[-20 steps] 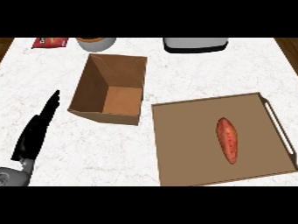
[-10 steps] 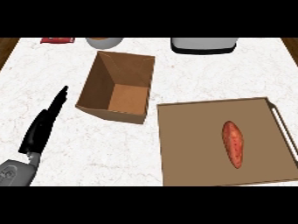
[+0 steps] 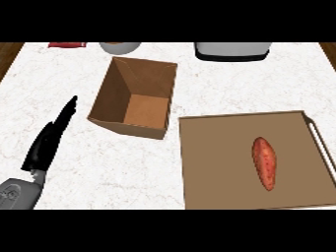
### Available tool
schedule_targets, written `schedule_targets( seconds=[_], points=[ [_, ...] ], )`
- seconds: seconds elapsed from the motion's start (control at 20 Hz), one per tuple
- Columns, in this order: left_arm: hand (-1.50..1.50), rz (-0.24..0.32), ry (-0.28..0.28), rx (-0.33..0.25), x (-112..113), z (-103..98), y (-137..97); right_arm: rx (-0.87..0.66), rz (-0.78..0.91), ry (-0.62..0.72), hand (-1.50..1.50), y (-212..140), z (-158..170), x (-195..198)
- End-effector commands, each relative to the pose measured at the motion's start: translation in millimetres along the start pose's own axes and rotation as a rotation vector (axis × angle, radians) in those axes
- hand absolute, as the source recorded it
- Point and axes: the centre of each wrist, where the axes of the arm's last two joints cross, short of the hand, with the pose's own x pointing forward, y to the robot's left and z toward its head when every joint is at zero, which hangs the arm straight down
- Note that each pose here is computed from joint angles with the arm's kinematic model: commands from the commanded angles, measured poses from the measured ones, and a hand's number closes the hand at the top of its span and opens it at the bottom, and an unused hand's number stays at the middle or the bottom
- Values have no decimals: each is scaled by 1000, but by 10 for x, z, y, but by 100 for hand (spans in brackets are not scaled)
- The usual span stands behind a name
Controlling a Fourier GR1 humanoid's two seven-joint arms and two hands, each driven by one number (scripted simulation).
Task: Pick the sweet potato from the tray and place it in the cardboard box
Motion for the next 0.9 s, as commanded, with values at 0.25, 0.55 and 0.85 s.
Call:
schedule_targets(
  seconds=[0.25,0.55,0.85],
  points=[
    [0,-4,12,-14,-74,88,-22,109,66,98,-150,272,-352,265],
    [0,-1,-3,-10,-109,-64,-205,133,11,116,-150,483,-610,246],
    [0,4,27,0,-36,-24,28,83,61,86,-150,633,-714,232]
  ],
)
